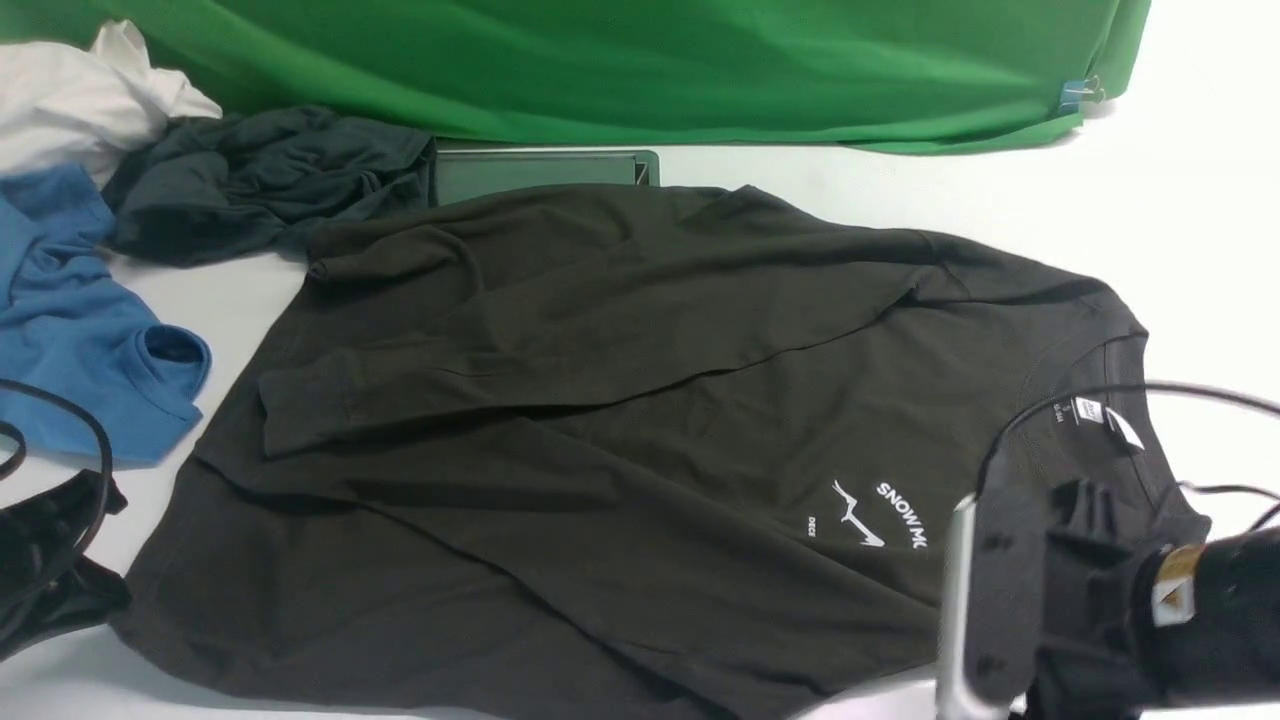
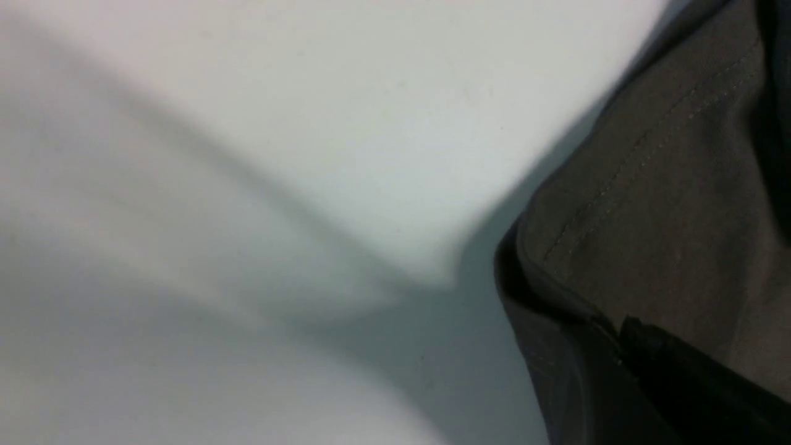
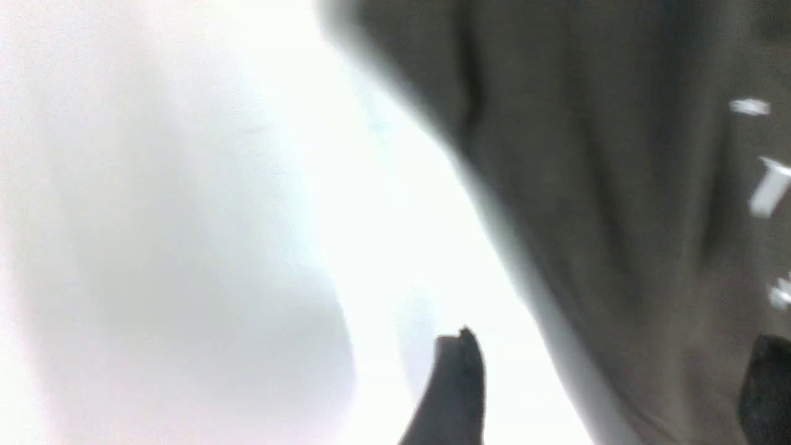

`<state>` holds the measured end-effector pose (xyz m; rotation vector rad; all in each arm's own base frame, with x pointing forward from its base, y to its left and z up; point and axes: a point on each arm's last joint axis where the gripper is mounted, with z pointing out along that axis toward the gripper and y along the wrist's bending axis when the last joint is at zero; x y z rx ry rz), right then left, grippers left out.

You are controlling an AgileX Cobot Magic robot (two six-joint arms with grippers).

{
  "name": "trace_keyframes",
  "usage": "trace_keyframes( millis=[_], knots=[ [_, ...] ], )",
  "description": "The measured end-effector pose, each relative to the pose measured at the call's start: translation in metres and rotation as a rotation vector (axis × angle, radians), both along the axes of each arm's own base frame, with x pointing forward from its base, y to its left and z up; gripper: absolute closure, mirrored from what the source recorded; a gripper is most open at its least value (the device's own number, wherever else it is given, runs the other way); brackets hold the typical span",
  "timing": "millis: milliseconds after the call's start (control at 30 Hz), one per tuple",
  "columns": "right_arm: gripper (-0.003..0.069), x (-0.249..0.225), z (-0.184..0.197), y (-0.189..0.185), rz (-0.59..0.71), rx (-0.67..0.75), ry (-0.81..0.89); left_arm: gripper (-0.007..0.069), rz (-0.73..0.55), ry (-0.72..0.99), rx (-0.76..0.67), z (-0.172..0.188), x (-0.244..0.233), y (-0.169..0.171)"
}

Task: Fold a long-sleeved shirt on a white desktop.
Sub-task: 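Grasp the near edge of the shirt at its hem and shoulder corners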

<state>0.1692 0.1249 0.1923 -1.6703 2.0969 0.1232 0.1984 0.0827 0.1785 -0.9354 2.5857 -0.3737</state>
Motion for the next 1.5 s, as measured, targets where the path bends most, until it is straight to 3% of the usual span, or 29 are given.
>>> trace_keyframes(
  millis=[167, 433, 567, 667, 700, 733, 767, 933, 1167, 1367, 1500],
  knots=[
    [0.0103, 0.009, -0.024, 0.005, 0.109, -0.136, -0.027, 0.0586, 0.014, -0.010, -0.006, 0.001, 0.001, 0.000],
    [0.0155, 0.024, -0.046, 0.012, 0.113, -0.150, -0.070, 0.0586, 0.035, -0.026, -0.008, 0.001, 0.002, 0.001],
    [0.0226, 0.033, -0.053, 0.018, 0.089, -0.130, -0.089, 0.0587, 0.045, -0.035, -0.004, 0.002, 0.003, 0.001],
    [0.0500, 0.034, -0.055, 0.019, 0.060, -0.123, -0.072, 0.0587, 0.047, -0.037, -0.002, 0.002, 0.003, 0.002],
    [0.0500, 0.034, -0.054, 0.018, 0.058, -0.123, -0.069, 0.0587, 0.047, -0.037, -0.002, 0.002, 0.003, 0.002],
    [0.0572, 0.032, -0.053, 0.018, 0.059, -0.126, -0.063, 0.0587, 0.047, -0.037, -0.002, 0.002, 0.003, 0.002],
    [0.0594, 0.031, -0.051, 0.017, 0.060, -0.131, -0.055, 0.0587, 0.047, -0.037, -0.002, 0.002, 0.003, 0.002],
    [0.0602, 0.011, -0.036, 0.003, 0.079, -0.187, 0.040, 0.0587, 0.034, -0.038, -0.019, 0.004, 0.004, 0.000],
    [0.0602, -0.009, -0.002, -0.010, 0.042, -0.154, 0.028, 0.0587, 0.001, -0.112, 0.009, 0.027, -0.005, -0.008],
    [0.0603, -0.019, 0.009, -0.014, 0.000, -0.137, 0.086, 0.0587, -0.032, -0.198, 0.052, 0.052, -0.020, -0.019],
    [0.0603, -0.022, 0.009, -0.014, -0.007, -0.135, 0.123, 0.0587, -0.037, -0.185, 0.080, 0.047, -0.030, -0.022]
  ],
)
